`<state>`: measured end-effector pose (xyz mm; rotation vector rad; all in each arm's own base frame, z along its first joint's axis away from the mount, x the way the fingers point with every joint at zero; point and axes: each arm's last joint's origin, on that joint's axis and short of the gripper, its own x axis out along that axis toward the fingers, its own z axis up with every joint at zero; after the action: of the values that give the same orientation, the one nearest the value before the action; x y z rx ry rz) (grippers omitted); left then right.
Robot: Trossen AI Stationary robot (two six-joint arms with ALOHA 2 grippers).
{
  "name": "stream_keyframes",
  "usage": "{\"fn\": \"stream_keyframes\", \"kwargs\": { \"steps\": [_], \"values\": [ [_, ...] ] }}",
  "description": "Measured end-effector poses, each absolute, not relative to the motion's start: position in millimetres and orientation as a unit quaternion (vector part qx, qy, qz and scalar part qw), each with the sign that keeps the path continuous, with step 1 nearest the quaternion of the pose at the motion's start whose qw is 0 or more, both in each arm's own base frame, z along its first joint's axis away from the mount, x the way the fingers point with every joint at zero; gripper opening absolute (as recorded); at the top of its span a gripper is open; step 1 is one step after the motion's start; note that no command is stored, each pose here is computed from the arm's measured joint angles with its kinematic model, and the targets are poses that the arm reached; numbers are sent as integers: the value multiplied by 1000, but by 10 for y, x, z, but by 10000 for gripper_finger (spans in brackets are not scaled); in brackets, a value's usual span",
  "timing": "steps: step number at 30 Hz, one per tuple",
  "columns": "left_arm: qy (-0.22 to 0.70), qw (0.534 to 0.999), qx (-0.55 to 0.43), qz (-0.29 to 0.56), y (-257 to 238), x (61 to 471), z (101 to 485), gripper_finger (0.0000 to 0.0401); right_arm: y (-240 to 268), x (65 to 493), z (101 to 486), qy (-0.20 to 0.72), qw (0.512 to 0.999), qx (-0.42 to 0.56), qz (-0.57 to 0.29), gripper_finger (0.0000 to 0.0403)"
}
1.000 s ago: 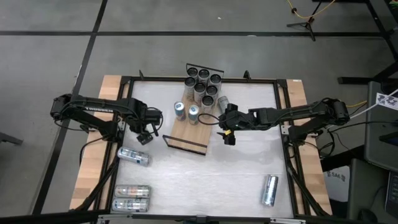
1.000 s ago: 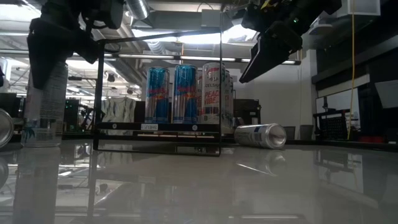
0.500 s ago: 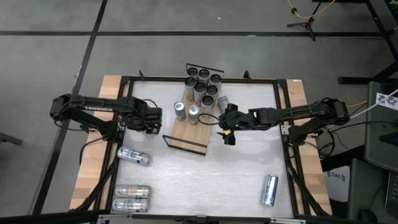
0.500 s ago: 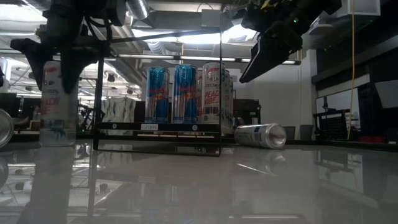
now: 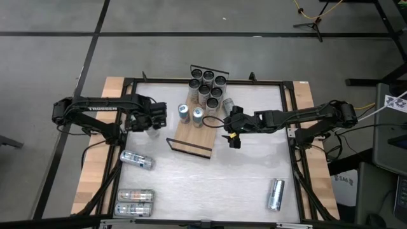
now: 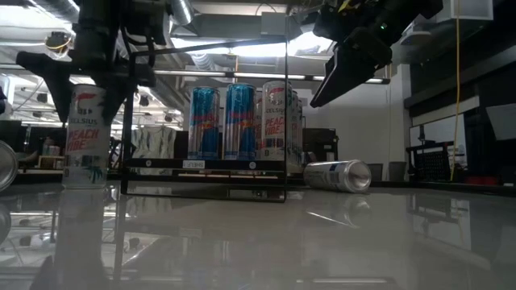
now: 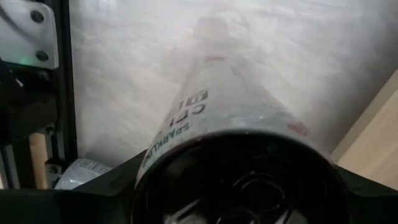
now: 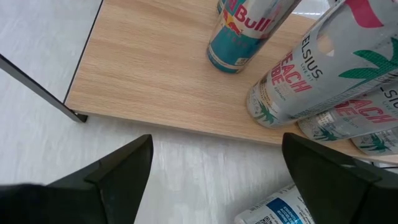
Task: Place canned beverage on shelf
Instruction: Put the bottom left pink soda can on the shelf aligned with the other pink soda can
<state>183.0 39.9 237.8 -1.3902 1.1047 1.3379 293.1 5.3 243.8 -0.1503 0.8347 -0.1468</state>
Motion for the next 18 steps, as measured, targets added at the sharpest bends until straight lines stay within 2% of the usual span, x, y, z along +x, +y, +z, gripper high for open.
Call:
{"fn": "stream_keyframes", "kwargs": {
  "steps": [18],
  "values": [
    [445,446,-556,542,399,1824,2381,288,53,2931,2438,405,909,-73,-71,351]
  ]
}}
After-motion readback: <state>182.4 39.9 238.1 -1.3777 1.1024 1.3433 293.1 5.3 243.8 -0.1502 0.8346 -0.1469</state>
